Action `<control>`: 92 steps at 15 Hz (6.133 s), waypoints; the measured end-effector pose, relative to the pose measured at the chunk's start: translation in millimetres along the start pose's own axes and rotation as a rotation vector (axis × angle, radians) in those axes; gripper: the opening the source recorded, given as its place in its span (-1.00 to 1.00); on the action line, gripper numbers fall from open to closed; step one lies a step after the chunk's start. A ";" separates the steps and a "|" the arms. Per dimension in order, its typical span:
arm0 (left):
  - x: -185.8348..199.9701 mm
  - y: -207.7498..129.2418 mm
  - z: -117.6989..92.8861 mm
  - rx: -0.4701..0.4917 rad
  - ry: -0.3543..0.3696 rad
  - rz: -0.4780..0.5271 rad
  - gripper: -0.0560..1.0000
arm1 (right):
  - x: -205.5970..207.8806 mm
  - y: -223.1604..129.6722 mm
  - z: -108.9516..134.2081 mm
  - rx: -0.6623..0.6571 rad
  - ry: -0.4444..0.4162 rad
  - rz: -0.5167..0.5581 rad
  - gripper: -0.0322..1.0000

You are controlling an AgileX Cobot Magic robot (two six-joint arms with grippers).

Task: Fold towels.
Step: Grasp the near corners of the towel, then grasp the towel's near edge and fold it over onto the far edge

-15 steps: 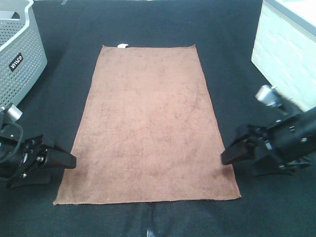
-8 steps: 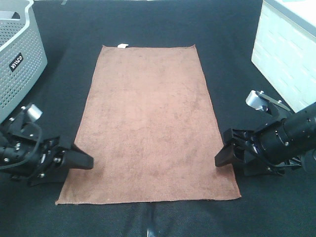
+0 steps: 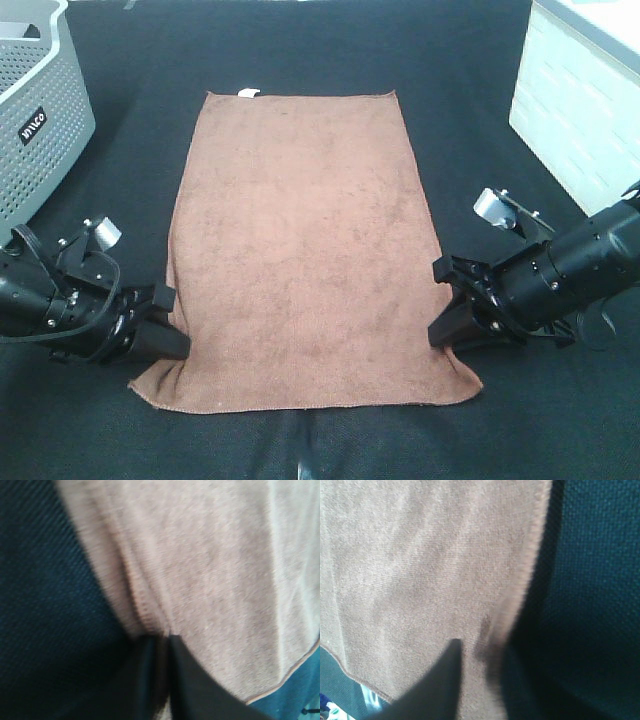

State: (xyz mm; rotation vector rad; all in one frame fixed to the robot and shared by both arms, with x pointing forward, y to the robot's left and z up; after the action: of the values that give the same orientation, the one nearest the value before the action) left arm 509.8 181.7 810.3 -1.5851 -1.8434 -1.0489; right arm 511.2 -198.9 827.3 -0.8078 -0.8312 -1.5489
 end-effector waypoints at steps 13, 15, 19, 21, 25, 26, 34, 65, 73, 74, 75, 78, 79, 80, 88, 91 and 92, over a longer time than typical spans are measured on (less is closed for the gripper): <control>43.6 -35.9 -15.4 -0.076 0.054 0.083 -0.89 | 41.1 -37.0 14.1 0.005 -0.004 0.032 -0.94; 50.8 -56.4 -15.6 -0.072 0.057 0.105 -0.89 | 44.3 -60.6 10.3 -0.004 -0.005 0.063 -0.94; 72.5 -85.6 -26.8 -0.103 0.030 0.084 -0.89 | 59.0 -100.5 10.3 0.012 0.016 0.066 -0.94; 76.6 -89.2 -30.6 -0.109 0.014 0.077 -0.89 | 63.5 -104.3 12.6 0.018 0.025 0.050 -0.94; 81.6 -88.7 -30.4 -0.116 0.038 0.045 -0.89 | 76.6 -102.0 18.6 0.029 0.033 -0.042 -0.94; 81.6 -85.7 -27.8 -0.106 0.059 0.023 -0.89 | 75.4 -99.4 16.3 0.024 0.018 -0.056 -0.94; 91.0 12.8 -47.6 -0.200 0.087 -0.200 -0.89 | 70.4 7.9 39.1 0.101 0.000 -0.125 -0.94; -33.9 321.6 4.6 -0.392 0.261 -0.661 0.53 | -19.9 319.0 46.4 0.344 -0.134 -0.493 0.45; -10.9 294.8 -22.2 -0.447 0.204 -0.351 0.45 | 23.2 273.1 59.8 0.308 -0.202 -0.150 0.48; -7.2 288.7 -16.3 -0.357 0.212 -0.294 0.45 | 23.2 268.9 58.9 0.281 -0.204 -0.119 0.48; -3.4 281.0 -4.1 -0.261 0.224 -0.225 0.45 | 23.2 268.1 58.1 0.251 -0.207 -0.115 0.48; 13.5 261.0 28.4 -0.015 0.229 -0.063 0.45 | 23.2 266.7 57.1 0.158 -0.207 -0.117 0.48; 19.0 253.8 34.6 0.018 0.225 -0.005 0.45 | 23.0 262.6 55.8 0.147 -0.210 -0.102 0.48; 20.0 251.6 33.9 0.021 0.222 0.012 0.45 | 23.6 259.4 55.2 0.143 -0.213 -0.091 0.48; 28.1 195.4 37.3 0.125 0.275 -0.034 0.45 | 25.2 198.3 47.2 0.103 -0.189 0.072 0.48; 28.6 194.8 37.4 0.131 0.280 -0.064 0.45 | 15.2 196.6 44.5 0.112 -0.164 0.070 0.48; 27.3 195.2 36.0 0.126 0.282 -0.070 0.45 | 12.5 198.2 44.4 0.111 -0.154 0.060 0.48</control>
State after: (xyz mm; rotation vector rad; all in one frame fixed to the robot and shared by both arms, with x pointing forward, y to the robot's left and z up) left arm 698.0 232.9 856.2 -1.2397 -1.7450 -1.1009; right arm 708.5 -188.0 875.9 -0.8711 -0.9878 -1.3875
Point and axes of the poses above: a point on each arm's last joint axis where the gripper is mounted, x pointing back along that axis away from the gripper, z along the wrist's bending axis when the last joint is at zero, y = z × x, the point moved 4 cm from there along -x, pointing out along that axis toward the gripper, and after that the axes turned 4 degrees about -x, right-handed, at the moved point
